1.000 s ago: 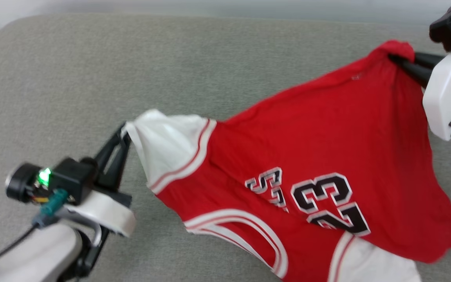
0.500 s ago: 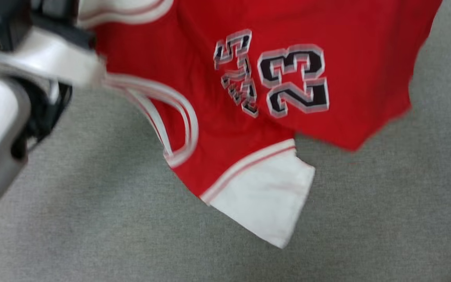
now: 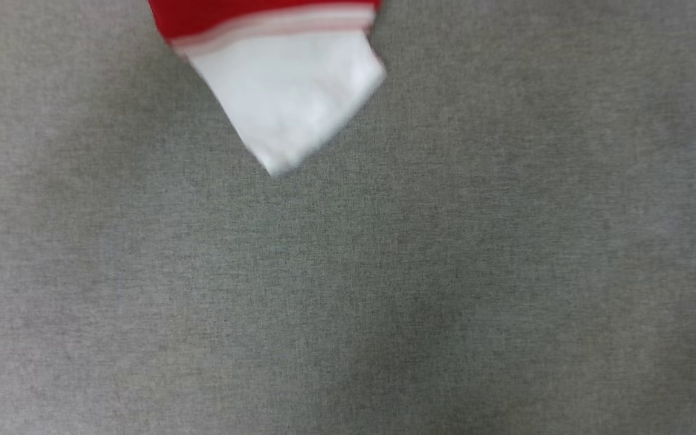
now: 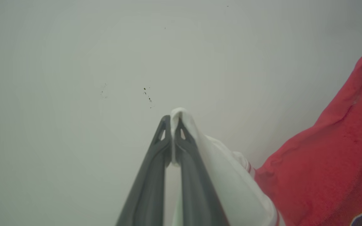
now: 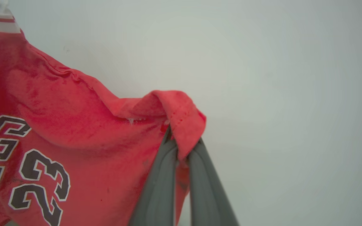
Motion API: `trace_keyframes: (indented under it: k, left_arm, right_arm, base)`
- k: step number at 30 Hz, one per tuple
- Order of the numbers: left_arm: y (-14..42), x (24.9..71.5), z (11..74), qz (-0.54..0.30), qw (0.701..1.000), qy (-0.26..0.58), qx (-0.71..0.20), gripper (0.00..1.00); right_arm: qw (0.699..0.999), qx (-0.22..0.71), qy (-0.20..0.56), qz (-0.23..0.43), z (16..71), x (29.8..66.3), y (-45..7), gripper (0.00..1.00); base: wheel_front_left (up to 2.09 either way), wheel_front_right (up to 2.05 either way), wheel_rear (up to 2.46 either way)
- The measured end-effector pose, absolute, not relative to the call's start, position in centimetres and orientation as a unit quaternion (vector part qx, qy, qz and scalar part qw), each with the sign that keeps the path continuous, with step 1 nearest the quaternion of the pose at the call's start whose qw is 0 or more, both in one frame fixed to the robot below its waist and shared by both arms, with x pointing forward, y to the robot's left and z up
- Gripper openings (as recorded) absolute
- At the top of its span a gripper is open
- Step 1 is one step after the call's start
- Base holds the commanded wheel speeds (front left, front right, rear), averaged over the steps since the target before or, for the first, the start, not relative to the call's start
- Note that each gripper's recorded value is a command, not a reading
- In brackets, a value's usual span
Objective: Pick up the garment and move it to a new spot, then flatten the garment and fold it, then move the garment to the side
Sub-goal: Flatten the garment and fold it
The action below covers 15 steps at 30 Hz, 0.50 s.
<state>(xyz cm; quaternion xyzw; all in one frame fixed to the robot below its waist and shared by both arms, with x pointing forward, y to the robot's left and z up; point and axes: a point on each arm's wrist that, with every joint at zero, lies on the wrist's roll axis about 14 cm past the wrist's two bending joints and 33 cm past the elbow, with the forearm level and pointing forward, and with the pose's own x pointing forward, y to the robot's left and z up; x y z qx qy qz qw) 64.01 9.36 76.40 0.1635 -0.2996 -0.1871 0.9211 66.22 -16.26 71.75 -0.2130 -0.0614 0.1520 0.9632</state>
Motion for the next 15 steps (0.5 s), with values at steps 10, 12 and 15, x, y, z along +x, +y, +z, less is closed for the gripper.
trace_keyframes:
  k: [10, 12, 15]
  left_arm:
    - [9.5, 66.9, 80.4, -0.168, 0.903, -0.351, 0.183, 0.0]
    - [9.5, 67.5, 80.1, -0.167, 0.905, -0.346, 0.183, 0.0]
    - [9.6, 68.4, 78.6, -0.169, 0.911, -0.327, 0.187, 0.0]
  right_arm:
    - [0.958, -0.222, -0.114, 0.141, 74.5, 70.5, -15.1, 0.0]
    - [0.958, -0.222, -0.11, 0.145, 73.7, 71.2, -14.7, 0.0]
    - [0.955, -0.237, -0.084, 0.157, 70.9, 72.1, -14.0, 0.0]
  base:
    - [0.0, 0.0, 0.0]
    - [0.0, 0.0, 0.0]
    - [0.0, 0.0, 0.0]
